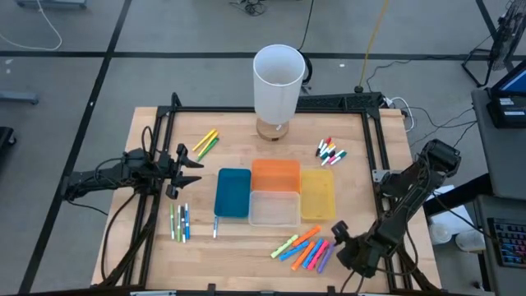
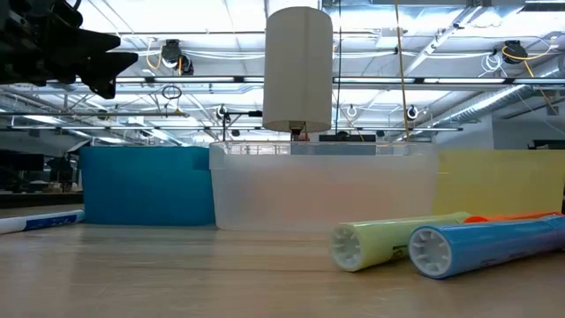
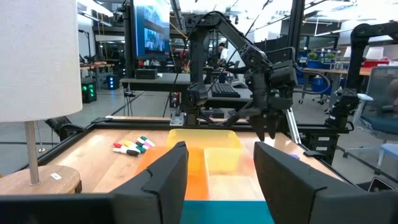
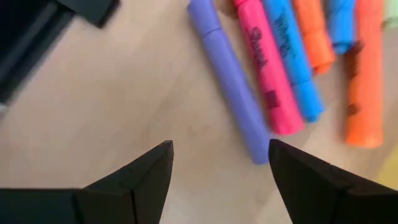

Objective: Pick & Place Markers
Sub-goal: Put the large purple highlighter pen into the blue bin

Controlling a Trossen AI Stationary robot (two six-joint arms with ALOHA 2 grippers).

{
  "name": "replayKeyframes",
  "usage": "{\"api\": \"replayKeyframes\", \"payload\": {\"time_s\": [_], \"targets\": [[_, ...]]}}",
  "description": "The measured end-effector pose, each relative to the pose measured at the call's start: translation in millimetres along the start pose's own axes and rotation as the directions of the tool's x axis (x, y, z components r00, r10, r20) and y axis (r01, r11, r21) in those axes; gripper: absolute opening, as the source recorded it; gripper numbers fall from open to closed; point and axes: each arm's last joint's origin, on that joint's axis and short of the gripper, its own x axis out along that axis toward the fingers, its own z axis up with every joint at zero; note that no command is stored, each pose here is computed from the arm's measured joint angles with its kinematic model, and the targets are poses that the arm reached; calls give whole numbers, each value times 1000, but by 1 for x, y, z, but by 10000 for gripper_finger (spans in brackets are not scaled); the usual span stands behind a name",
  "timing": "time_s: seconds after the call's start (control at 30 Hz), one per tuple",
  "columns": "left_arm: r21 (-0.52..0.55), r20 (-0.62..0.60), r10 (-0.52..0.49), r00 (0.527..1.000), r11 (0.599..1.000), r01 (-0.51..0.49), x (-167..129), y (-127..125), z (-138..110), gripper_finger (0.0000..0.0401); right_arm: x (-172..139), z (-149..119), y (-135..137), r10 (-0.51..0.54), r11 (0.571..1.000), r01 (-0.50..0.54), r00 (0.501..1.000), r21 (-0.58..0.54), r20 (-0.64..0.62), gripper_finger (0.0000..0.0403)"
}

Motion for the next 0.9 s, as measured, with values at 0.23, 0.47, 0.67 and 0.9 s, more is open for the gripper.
{"api": "replayKeyframes", "payload": {"time_s": [0.23, 0.47, 0.67, 0.9], "targets": [[0, 0, 0, 1000, 1000, 0, 0, 0, 0, 172, 0, 4, 1, -15, 991, 22, 999, -131, 50, 251], [0, 0, 0, 1000, 1000, 0, 0, 0, 0, 175, 3, 7, 2, 5, 978, 19, 993, -207, 115, 251], [0, 0, 0, 1000, 1000, 0, 0, 0, 0, 188, 17, -7, 2, 24, 967, 18, 986, -256, 162, 251], [0, 0, 0, 1000, 1000, 0, 0, 0, 0, 203, 30, -24, -1, 33, 969, 17, 980, -248, 198, 251]]}}
